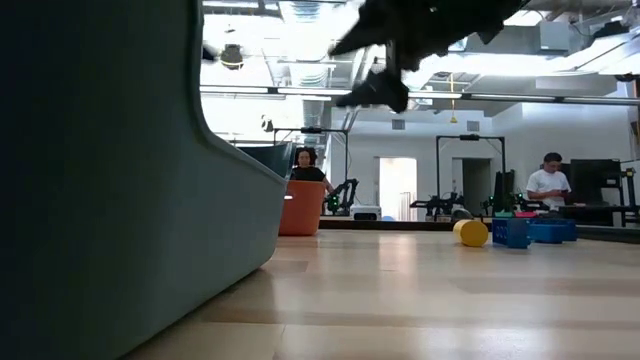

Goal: Sort blocks
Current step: Put the yellow wooden block into the bottom orange bin, then adjust the orange bin

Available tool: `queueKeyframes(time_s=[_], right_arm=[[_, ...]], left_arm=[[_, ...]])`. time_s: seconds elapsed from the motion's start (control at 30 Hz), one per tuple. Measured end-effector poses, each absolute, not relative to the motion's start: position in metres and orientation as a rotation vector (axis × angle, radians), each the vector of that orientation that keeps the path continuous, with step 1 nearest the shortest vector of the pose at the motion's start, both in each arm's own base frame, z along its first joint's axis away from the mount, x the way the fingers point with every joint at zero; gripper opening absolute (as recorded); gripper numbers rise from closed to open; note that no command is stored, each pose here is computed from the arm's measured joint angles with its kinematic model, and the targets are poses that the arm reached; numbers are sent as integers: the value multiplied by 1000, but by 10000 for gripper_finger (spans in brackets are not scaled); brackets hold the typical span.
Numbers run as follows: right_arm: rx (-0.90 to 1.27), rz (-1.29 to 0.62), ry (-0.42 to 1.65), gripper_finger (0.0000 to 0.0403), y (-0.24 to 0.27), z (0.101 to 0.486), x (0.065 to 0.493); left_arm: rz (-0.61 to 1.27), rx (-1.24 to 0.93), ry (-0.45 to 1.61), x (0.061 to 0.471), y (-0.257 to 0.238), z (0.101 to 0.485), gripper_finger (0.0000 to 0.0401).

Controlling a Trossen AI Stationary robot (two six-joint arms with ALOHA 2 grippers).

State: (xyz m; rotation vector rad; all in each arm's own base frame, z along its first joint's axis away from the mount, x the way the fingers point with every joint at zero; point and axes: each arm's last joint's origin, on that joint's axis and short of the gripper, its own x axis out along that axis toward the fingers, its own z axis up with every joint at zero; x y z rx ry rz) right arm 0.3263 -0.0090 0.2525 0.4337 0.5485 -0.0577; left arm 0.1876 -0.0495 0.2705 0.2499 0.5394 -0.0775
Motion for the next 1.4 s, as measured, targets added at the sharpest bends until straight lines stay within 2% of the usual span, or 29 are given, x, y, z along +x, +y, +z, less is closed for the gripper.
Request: queueKeyframes(time_s=[0.17, 0.27, 0.43, 0.57, 0.67, 0.87, 1.23, 1.4], right_arm=[[394, -115, 635, 360, -4, 237, 328], [384, -128, 631, 355, -8, 239, 326], [368, -171, 638, 349, -17, 246, 318], [353, -238, 679, 346, -21, 246, 311], [351, -241, 670, 345, -21, 247, 311], [371, -237, 663, 345, -17, 247, 312], [365, -219, 667, 345, -11, 247, 312], [366, -218, 669, 345, -10, 247, 312]], left_arm=[[-266, -159, 774, 156, -58, 281, 109], [-360, -317, 863, 147, -69, 278, 109], [-231, -389, 1211, 128, -79, 232, 113], [-98, -434, 1367, 118, -81, 200, 127], [-22, -422, 1378, 120, -81, 192, 123], [-39, -431, 1406, 125, -84, 188, 119], [-102, -454, 1433, 132, -91, 187, 219], [-162, -432, 1368, 140, -96, 206, 229]])
